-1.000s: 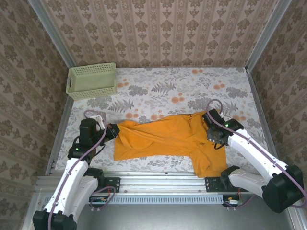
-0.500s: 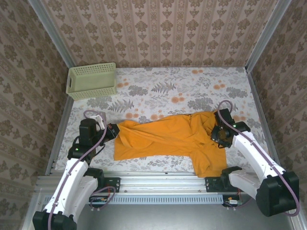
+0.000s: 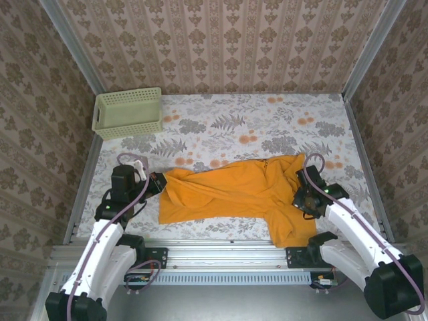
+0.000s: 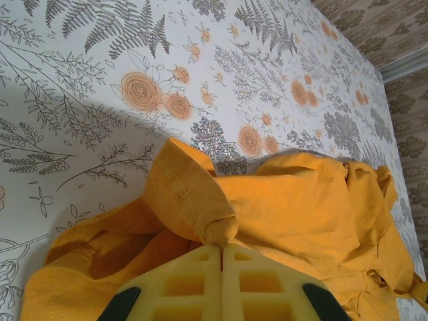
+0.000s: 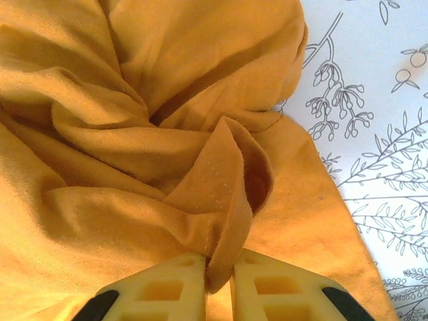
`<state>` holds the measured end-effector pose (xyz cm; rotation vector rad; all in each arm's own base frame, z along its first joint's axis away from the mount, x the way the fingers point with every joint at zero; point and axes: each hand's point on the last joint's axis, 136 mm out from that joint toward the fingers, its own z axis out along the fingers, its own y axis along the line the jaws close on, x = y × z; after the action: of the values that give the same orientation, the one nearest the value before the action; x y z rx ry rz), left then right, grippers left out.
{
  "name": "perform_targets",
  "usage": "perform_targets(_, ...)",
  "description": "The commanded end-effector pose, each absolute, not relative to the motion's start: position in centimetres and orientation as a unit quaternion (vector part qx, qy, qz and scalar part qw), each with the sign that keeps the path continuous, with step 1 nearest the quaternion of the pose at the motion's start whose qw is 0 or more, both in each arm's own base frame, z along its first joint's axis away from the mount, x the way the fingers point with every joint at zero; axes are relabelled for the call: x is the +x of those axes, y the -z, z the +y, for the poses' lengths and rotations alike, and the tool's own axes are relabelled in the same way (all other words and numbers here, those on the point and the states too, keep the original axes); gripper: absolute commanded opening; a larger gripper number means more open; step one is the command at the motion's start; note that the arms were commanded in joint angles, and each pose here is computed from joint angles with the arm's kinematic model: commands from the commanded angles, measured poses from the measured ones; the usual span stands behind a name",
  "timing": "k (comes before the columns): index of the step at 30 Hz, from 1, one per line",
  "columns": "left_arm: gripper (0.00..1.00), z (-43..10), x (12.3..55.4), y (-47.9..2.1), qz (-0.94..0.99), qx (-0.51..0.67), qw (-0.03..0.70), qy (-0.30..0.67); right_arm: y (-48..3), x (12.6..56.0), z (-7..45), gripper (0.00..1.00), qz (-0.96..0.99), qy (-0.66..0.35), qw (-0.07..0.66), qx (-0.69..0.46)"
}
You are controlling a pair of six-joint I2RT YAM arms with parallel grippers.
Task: Fold the inside-out t-shirt
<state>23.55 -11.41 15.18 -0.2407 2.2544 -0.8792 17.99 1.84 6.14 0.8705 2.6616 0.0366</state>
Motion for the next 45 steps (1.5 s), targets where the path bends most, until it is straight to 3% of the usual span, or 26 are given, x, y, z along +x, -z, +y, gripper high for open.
perform_targets(1,0.0,-11.4,23.9,-15.8,0.865,-0.079,0.365,0.336,-6.3,17.9,1.1,0.15,0.934,0.007,0.174,0.311)
perform_targets(7,0.0,-11.1,23.8,-16.4,0.863,-0.079,0.374,0.331,-8.6,19.0,0.1,0.0,0.932,0.03,0.205,0.299)
perform_targets(11,0.0,-10.8,24.6,-18.9,0.851,-0.074,0.405,0.326,-14.8,20.5,-1.8,0.0,0.912,0.063,0.285,0.287)
perform_targets(17,0.0,-11.1,26.6,-27.5,0.799,-0.031,0.495,0.339,-27.7,23.6,-3.6,0.0,0.862,0.09,0.43,0.254)
perform_targets(21,0.0,-10.4,27.6,-32.5,0.764,-0.021,0.559,0.321,-33.2,26.4,-3.3,0.0,0.845,0.1,0.477,0.221)
perform_targets(24,0.0,-9.5,29.1,-33.2,0.767,-0.032,0.569,0.294,-34.6,29.0,-2.5,0.0,0.847,0.105,0.482,0.198)
perform_targets(30,0.0,-10.0,30.9,-28.5,0.817,-0.048,0.499,0.285,-29.2,32.7,0.4,0.0,0.891,0.069,0.413,0.176)
perform_targets(33,0.0,-10.1,30.5,-24.2,0.844,-0.055,0.455,0.279,-23.9,33.3,2.7,0.06,0.918,0.029,0.366,0.15)
perform_targets(37,0.0,-9.9,29.5,-18.5,0.876,-0.07,0.397,0.266,-17.7,34.2,4.2,0.06,0.947,0.024,0.293,0.131)
perform_targets(42,0.0,-9.8,28.4,-15.1,0.891,-0.086,0.36,0.264,-13.9,36.9,4.7,0.07,0.963,0.032,0.242,0.112)
perform_targets(45,0.0,-10.0,28.0,-14.5,0.891,-0.089,0.355,0.27,-13.3,38.7,4.8,0.17,0.966,0.039,0.235,0.101)
